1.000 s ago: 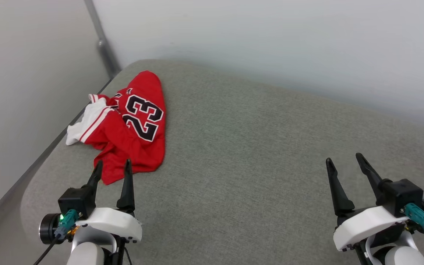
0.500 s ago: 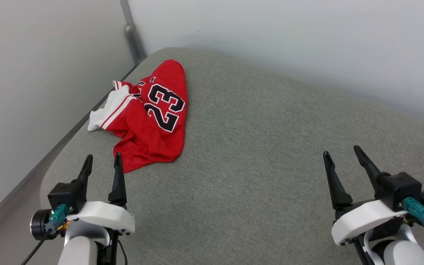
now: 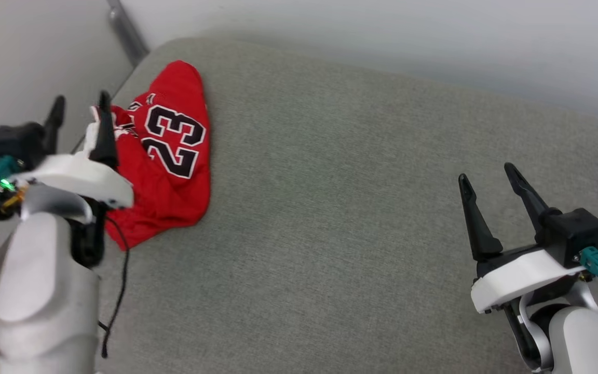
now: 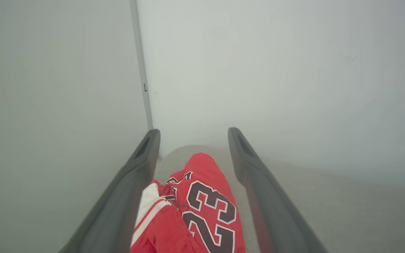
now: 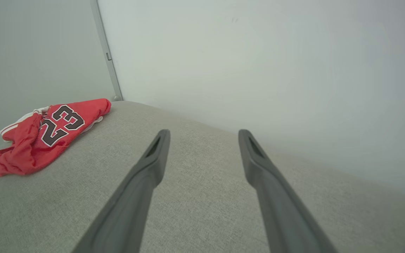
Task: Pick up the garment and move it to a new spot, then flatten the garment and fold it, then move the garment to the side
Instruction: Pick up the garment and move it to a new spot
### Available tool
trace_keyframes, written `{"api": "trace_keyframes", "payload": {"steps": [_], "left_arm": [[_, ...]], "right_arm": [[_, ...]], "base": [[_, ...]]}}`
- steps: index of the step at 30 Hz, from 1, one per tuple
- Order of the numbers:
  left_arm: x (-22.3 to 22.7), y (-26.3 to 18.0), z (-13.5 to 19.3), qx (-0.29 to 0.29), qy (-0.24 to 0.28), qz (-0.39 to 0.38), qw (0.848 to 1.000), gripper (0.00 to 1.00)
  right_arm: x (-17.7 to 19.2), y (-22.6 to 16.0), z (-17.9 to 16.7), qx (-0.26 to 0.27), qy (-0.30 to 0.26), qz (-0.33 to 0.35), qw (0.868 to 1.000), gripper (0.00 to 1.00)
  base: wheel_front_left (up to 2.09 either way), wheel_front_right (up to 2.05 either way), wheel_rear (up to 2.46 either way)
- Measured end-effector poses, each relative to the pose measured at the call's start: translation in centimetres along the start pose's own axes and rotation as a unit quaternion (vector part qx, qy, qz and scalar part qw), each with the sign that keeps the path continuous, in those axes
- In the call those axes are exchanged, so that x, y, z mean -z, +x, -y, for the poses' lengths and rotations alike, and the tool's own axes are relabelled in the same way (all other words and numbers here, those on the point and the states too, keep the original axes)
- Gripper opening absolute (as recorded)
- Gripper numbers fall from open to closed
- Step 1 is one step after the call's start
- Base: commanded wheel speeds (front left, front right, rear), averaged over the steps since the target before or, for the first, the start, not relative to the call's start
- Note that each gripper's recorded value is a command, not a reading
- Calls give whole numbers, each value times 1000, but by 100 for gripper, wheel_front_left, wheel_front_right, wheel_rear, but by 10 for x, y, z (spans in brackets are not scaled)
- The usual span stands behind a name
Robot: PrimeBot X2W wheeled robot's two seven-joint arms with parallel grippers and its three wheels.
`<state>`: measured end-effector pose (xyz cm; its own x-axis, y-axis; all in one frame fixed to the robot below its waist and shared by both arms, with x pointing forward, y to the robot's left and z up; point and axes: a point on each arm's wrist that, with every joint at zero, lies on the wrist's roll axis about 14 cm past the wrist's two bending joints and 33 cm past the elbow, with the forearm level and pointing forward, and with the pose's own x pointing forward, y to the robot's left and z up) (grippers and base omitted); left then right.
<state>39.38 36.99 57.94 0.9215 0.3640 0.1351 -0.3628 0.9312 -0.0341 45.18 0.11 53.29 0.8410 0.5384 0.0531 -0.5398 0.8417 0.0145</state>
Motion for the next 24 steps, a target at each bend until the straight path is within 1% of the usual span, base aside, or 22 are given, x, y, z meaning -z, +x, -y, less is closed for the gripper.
{"api": "trace_keyframes", "payload": {"steps": [2,4,6,7,9,12,13,16,19,22,24], "left_arm": [[-3,21,-2,5,9,-11,1000,100],[5,38,-3,8,15,-41,999,100],[23,50,-4,13,28,-89,996,100],[33,56,-5,13,27,-113,993,100],[55,64,-7,14,33,-172,985,100],[91,68,-7,17,31,-261,965,100],[102,68,-7,18,30,-288,957,100],[137,61,-9,14,17,-377,926,100],[168,46,-19,-3,-4,-460,888,100],[196,25,-28,-21,-16,-536,844,100],[208,16,-28,-30,-27,-567,823,100]], "right_arm": [[4,-1,11,12,3,-2,1000,100],[8,-4,23,27,6,-4,1000,100],[13,-6,35,42,8,-7,999,100],[17,-7,41,50,11,-10,999,100],[22,-9,52,64,13,-12,998,100],[34,-12,66,82,20,-21,996,100],[39,-13,71,88,22,-25,996,100],[54,-15,82,101,27,-38,994,100],[65,-15,89,109,32,-45,992,100],[74,-16,95,115,35,-53,991,100],[79,-16,98,120,39,-56,990,100]], "base": [[0,0,0],[0,0,0],[0,0,0],[0,0,0],[0,0,0],[0,0,0],[0,0,0],[0,0,0],[0,0,0],[0,0,0],[0,0,0]]}}
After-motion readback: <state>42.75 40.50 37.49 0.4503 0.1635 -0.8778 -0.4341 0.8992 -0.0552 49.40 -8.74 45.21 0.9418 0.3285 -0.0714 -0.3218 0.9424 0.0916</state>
